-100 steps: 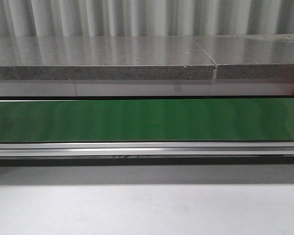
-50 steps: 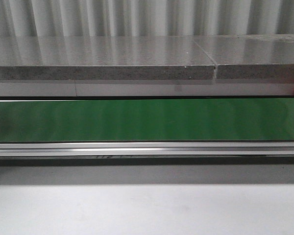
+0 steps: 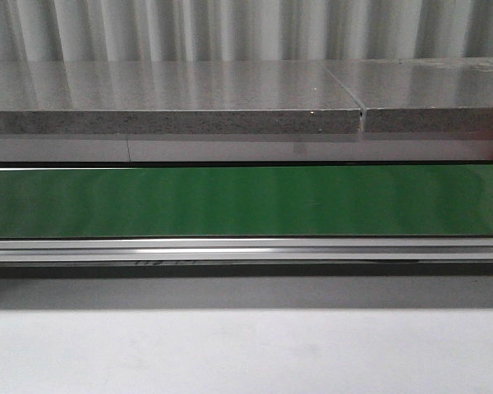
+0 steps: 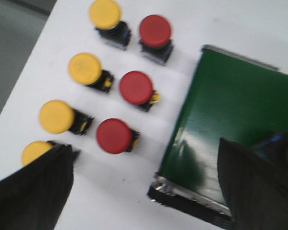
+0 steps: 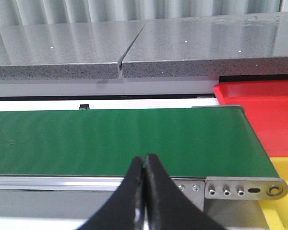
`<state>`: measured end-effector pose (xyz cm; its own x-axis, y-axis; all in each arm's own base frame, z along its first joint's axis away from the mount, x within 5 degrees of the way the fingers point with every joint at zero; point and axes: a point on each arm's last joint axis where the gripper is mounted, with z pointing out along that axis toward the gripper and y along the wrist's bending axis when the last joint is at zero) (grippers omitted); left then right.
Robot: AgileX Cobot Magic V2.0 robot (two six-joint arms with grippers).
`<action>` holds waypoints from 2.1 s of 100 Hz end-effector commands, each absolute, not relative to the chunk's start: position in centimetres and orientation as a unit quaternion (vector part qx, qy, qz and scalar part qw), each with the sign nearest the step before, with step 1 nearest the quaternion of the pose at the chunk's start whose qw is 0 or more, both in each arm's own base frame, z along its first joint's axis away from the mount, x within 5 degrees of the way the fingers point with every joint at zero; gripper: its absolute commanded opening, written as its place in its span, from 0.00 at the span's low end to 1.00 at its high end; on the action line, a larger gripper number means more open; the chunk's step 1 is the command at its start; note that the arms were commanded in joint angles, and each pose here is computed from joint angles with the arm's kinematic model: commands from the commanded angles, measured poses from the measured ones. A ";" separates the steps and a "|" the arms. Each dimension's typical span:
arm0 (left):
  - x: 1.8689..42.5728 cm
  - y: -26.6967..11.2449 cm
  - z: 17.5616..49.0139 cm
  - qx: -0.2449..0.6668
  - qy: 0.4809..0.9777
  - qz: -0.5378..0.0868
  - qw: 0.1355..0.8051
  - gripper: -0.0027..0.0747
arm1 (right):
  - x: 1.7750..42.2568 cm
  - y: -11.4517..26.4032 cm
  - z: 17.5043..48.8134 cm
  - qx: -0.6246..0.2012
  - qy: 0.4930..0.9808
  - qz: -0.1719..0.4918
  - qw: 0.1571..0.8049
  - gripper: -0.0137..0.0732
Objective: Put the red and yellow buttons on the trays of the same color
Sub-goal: 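Set the red button on the green belt and open the left gripper, then move the left gripper to a yellow push-button and grasp it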
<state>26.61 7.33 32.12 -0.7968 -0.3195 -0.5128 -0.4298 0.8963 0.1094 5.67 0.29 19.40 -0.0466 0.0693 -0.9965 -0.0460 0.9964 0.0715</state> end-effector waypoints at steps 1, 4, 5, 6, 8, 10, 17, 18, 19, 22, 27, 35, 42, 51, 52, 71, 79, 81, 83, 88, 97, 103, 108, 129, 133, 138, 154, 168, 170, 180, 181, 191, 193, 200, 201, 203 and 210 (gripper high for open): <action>25.3 9.7 32.6 -0.246 0.923 0.126 0.269 0.78 | 5.5 0.3 20.7 0.006 0.684 0.042 0.728 0.08; 24.9 10.6 32.0 -0.265 0.919 0.129 0.263 0.78 | 5.5 0.3 20.7 0.006 0.684 0.042 0.728 0.08; 24.8 10.8 31.9 -0.271 0.917 0.129 0.263 0.78 | 5.5 0.3 20.7 0.006 0.684 0.042 0.728 0.08; 24.5 11.3 31.7 -0.280 0.915 0.131 0.259 0.78 | 5.5 0.3 20.7 0.006 0.684 0.042 0.728 0.08; 24.1 11.9 31.3 -0.294 0.912 0.134 0.254 0.78 | 5.5 0.3 20.7 0.006 0.684 0.042 0.728 0.08; 23.7 12.6 30.9 -0.308 0.908 0.136 0.250 0.78 | 5.5 0.3 20.7 0.006 0.684 0.042 0.728 0.08; 22.3 14.5 29.7 -0.367 0.888 0.139 0.240 0.78 | 5.5 0.3 20.7 0.006 0.684 0.042 0.728 0.08; 22.2 14.7 29.6 -0.372 0.886 0.139 0.239 0.78 | 5.5 0.3 20.7 0.006 0.684 0.042 0.728 0.08; 22.1 14.8 29.5 -0.378 0.883 0.139 0.241 0.78 | 5.5 0.3 20.7 0.006 0.684 0.042 0.728 0.08; 21.5 15.5 29.0 -0.396 0.876 0.140 0.238 0.78 | 5.5 0.3 20.7 0.006 0.684 0.042 0.728 0.08; 20.9 16.2 28.4 -0.412 0.869 0.139 0.238 0.78 | 5.5 0.3 20.7 0.006 0.684 0.042 0.728 0.08; 20.9 16.5 27.5 -0.422 0.866 0.132 0.232 0.78 | 5.5 0.3 20.7 0.006 0.684 0.042 0.728 0.08; 21.3 16.7 26.8 -0.418 0.872 0.129 0.221 0.77 | 5.5 0.3 20.7 0.006 0.684 0.042 0.728 0.08; 21.9 16.6 26.0 -0.407 0.880 0.128 0.209 0.77 | 5.5 0.3 20.7 0.006 0.684 0.042 0.728 0.08; 22.0 16.6 26.0 -0.406 0.881 0.128 0.208 0.77 | 5.5 0.3 20.7 0.006 0.684 0.042 0.728 0.08; 22.9 17.0 25.1 -0.399 0.883 0.126 0.211 0.77 | 5.5 0.3 20.7 0.006 0.684 0.042 0.728 0.08; 23.2 17.1 24.6 -0.398 0.885 0.124 0.209 0.77 | 5.5 0.3 20.7 0.006 0.684 0.042 0.728 0.08; 23.3 17.2 24.5 -0.398 0.885 0.124 0.208 0.77 | 5.5 0.3 20.7 0.006 0.684 0.042 0.728 0.08; 23.4 17.3 24.4 -0.398 0.885 0.124 0.206 0.77 | 5.5 0.3 20.7 0.006 0.684 0.042 0.728 0.08; 23.7 17.5 24.2 -0.396 0.888 0.122 0.201 0.77 | 5.5 0.3 20.7 0.006 0.684 0.042 0.728 0.08; 24.4 17.7 23.8 -0.391 0.893 0.110 0.196 0.77 | 5.5 0.3 20.7 0.006 0.684 0.042 0.728 0.08; 24.9 17.8 23.6 -0.383 0.897 0.101 0.194 0.77 | 5.5 0.3 20.7 0.006 0.684 0.042 0.728 0.08; 25.2 17.8 23.4 -0.380 0.900 0.095 0.192 0.77 | 5.5 0.3 20.7 0.006 0.684 0.042 0.728 0.08; 25.8 18.1 22.1 -0.380 0.903 0.089 0.177 0.77 | 5.5 0.3 20.7 0.006 0.684 0.042 0.728 0.08; 26.0 18.2 21.8 -0.380 0.904 0.088 0.174 0.77 | 5.5 0.3 20.7 0.006 0.684 0.042 0.728 0.08; 26.1 18.3 21.4 -0.380 0.905 0.087 0.170 0.76 | 5.5 0.3 20.7 0.006 0.684 0.042 0.728 0.08; 26.5 18.5 20.3 -0.382 0.907 0.081 0.160 0.76 | 5.5 0.3 20.7 0.006 0.684 0.042 0.728 0.08; 26.8 18.6 19.8 -0.382 0.906 0.080 0.162 0.76 | 5.5 0.3 20.7 0.006 0.684 0.042 0.728 0.08; 26.8 18.6 19.8 -0.382 0.906 0.080 0.163 0.76 | 5.5 0.3 20.7 0.006 0.684 0.042 0.728 0.08; 26.9 18.7 19.9 -0.380 0.905 0.080 0.171 0.67 | 5.5 0.3 20.7 0.006 0.684 0.042 0.728 0.08; 26.9 18.7 19.9 -0.380 0.905 0.080 0.172 0.65 | 5.5 0.3 20.7 0.006 0.684 0.042 0.728 0.08; 26.9 18.7 20.0 -0.380 0.905 0.081 0.175 0.46 | 5.5 0.3 20.7 0.006 0.684 0.042 0.728 0.08; 26.9 18.7 20.0 -0.380 0.905 0.081 0.176 0.42 | 5.5 0.3 20.7 0.006 0.684 0.042 0.728 0.08; 26.9 18.6 20.1 -0.380 0.904 0.081 0.176 0.28 | 5.5 0.3 20.7 0.006 0.684 0.042 0.728 0.08; 26.9 18.6 20.1 -0.380 0.905 0.081 0.175 0.27 | 5.5 0.3 20.7 0.006 0.684 0.042 0.728 0.08; 26.8 18.6 20.2 -0.380 0.904 0.081 0.175 0.24 | 5.5 0.3 20.7 0.006 0.684 0.042 0.728 0.08; 26.7 18.5 20.5 -0.381 0.904 0.082 0.175 0.13 | 5.5 0.3 20.7 0.006 0.684 0.042 0.728 0.08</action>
<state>26.27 18.52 17.96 -0.6735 -0.6804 -0.2887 -0.7184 0.6946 0.0389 5.67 0.29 19.40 -0.0466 0.0693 -0.9965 -0.0460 0.9964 0.0715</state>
